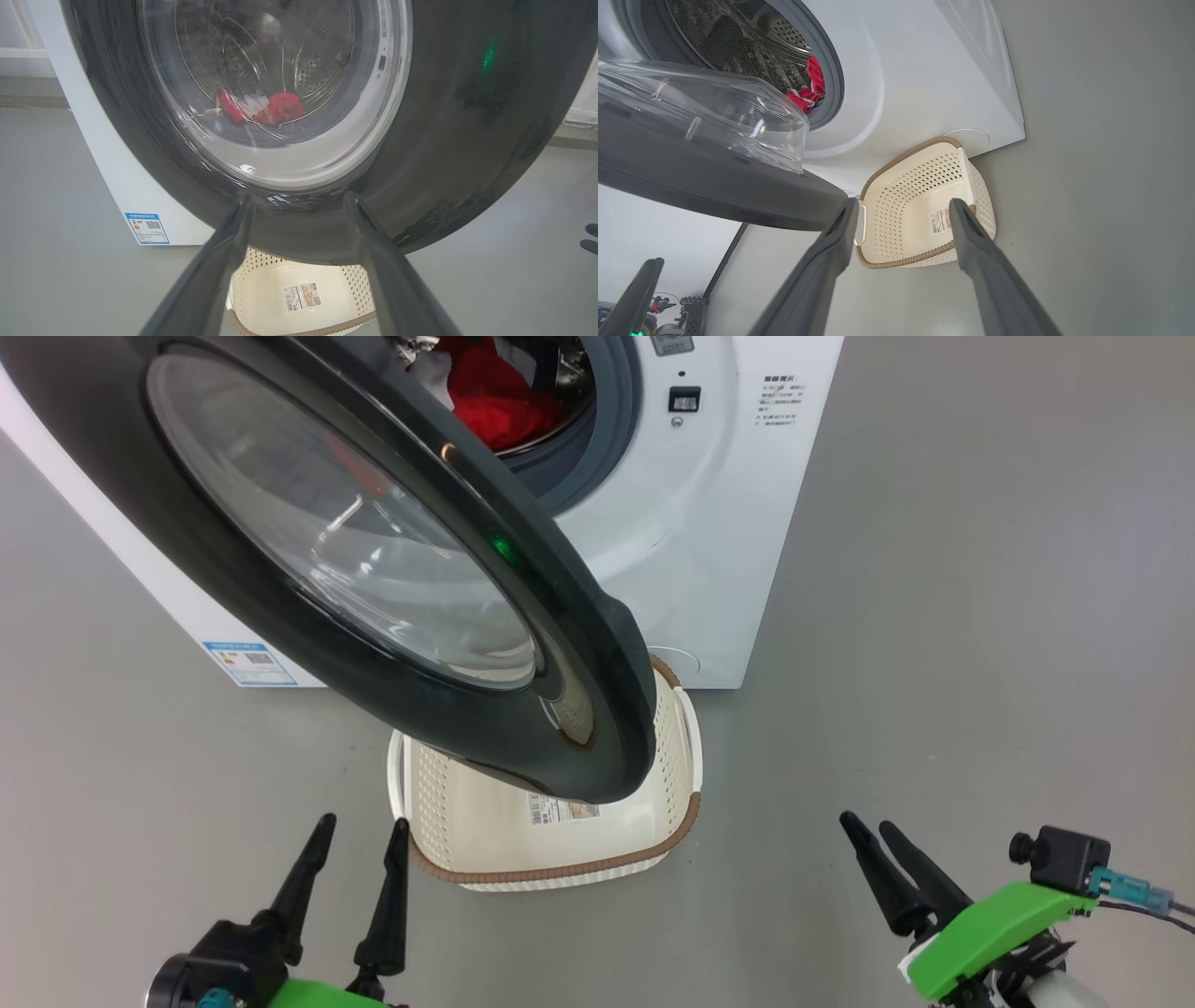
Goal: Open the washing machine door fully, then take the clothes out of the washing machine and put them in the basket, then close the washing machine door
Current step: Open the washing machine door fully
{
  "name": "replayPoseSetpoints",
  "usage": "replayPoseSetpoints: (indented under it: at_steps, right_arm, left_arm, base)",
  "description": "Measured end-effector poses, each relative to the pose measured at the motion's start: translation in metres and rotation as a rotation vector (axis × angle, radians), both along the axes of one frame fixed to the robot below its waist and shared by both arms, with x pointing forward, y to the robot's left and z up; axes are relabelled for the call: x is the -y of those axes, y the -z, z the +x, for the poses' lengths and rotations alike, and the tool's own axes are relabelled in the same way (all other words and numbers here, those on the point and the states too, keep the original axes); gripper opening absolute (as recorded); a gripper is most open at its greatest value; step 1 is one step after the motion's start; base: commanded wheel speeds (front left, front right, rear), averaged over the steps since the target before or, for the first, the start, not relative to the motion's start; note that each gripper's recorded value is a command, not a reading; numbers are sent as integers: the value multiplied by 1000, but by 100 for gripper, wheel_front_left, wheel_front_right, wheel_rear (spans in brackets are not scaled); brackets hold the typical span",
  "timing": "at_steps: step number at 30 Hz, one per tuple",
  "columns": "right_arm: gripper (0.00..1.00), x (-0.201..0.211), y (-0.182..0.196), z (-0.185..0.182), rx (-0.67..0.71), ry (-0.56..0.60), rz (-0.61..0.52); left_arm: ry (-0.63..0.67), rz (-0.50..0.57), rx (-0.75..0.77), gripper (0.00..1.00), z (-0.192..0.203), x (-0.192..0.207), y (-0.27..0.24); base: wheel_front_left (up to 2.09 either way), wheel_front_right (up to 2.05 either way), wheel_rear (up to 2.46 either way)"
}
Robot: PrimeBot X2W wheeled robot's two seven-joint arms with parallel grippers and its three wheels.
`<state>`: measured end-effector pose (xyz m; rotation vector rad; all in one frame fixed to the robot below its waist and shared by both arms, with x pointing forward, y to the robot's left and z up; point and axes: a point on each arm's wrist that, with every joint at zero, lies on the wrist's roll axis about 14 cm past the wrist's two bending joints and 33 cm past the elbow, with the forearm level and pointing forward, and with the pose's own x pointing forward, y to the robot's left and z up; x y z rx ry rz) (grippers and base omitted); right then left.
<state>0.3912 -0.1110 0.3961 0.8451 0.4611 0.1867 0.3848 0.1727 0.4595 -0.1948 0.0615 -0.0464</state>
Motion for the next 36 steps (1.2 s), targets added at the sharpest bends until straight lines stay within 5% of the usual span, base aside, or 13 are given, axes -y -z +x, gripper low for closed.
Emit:
replayPoseSetpoints:
  at_steps: [19, 36]
  right_arm:
    - [100, 22, -18, 7, 254, -46, -398]
    - [100, 57, -58, -1, 392, 125, -576]
  left_arm:
    - [-5, 0, -6, 100, -6, -2, 1]
    - [-11, 0, -2, 100, -13, -3, -1]
  base:
    - [0, 0, 0]
    - [0, 0, 0]
